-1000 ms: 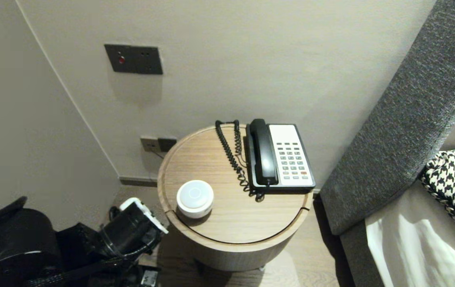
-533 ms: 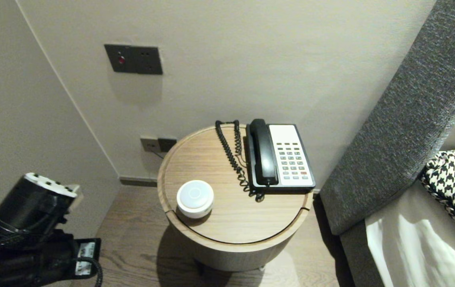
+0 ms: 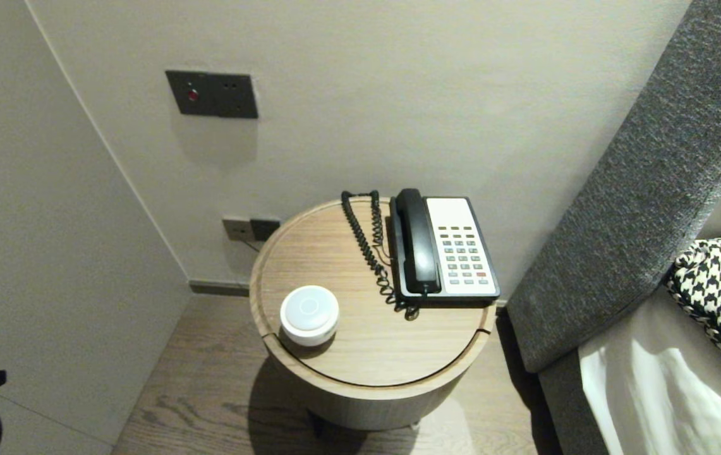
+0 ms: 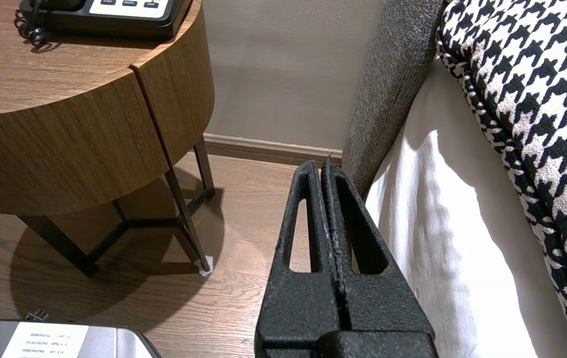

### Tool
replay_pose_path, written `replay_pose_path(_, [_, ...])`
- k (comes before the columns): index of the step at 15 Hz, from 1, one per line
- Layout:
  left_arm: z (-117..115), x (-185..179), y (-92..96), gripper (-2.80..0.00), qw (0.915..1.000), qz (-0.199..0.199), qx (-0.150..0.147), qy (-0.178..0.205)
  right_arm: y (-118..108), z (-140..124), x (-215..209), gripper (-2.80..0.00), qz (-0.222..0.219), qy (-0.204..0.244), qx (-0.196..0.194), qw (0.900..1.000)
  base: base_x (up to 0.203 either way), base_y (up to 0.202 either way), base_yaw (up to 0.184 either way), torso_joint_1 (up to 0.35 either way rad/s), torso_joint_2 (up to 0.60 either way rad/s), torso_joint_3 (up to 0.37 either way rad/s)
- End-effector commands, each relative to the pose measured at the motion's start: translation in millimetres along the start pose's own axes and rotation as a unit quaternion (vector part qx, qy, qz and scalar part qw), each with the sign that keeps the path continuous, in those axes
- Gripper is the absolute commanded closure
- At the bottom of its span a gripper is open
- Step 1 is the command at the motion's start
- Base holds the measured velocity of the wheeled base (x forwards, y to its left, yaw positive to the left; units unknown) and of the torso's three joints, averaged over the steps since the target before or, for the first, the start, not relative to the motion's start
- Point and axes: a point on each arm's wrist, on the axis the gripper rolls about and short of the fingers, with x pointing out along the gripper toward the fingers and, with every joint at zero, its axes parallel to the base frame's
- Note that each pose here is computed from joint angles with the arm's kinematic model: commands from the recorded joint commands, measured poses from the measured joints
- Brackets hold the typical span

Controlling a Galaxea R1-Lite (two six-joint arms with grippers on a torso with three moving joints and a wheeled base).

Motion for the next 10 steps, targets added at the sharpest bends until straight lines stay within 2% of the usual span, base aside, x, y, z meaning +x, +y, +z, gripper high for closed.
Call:
replay_pose_path(1, [-11,-27,16.9,0.00,0.9988,0.020,-0.027,-0.036,0,0,0,0.00,0.001,0.001,0.000,1.000,0.000,0.000,0.000,0.000,0.00,0.000])
replay_pose_path(3, [-24,-26,24.8,0.00,0.9954,0.074,-0.053,-0.030,0,0,0,0.00,0.000,0.001,0.000,1.000,0.000,0.000,0.000,0.000,0.00,0.000])
replay_pose_path(6, [-47,-31,35.6,0.00,0.9880,0.117,-0.099,-0.020,0,0,0,0.00,0.000,0.001,0.000,1.000,0.000,0.000,0.000,0.000,0.00,0.000])
replay_pose_path(8, [-68,-35,41.0,0.00,0.9859,0.122,-0.111,-0.028,0,0,0,0.00,0.000,0.001,0.000,1.000,0.000,0.000,0.000,0.000,0.00,0.000])
replay_pose_path(10, [-88,-37,44.2,0.00,0.9891,0.092,-0.104,-0.050,0,0,0,0.00,0.000,0.001,0.000,1.000,0.000,0.000,0.000,0.000,0.00,0.000])
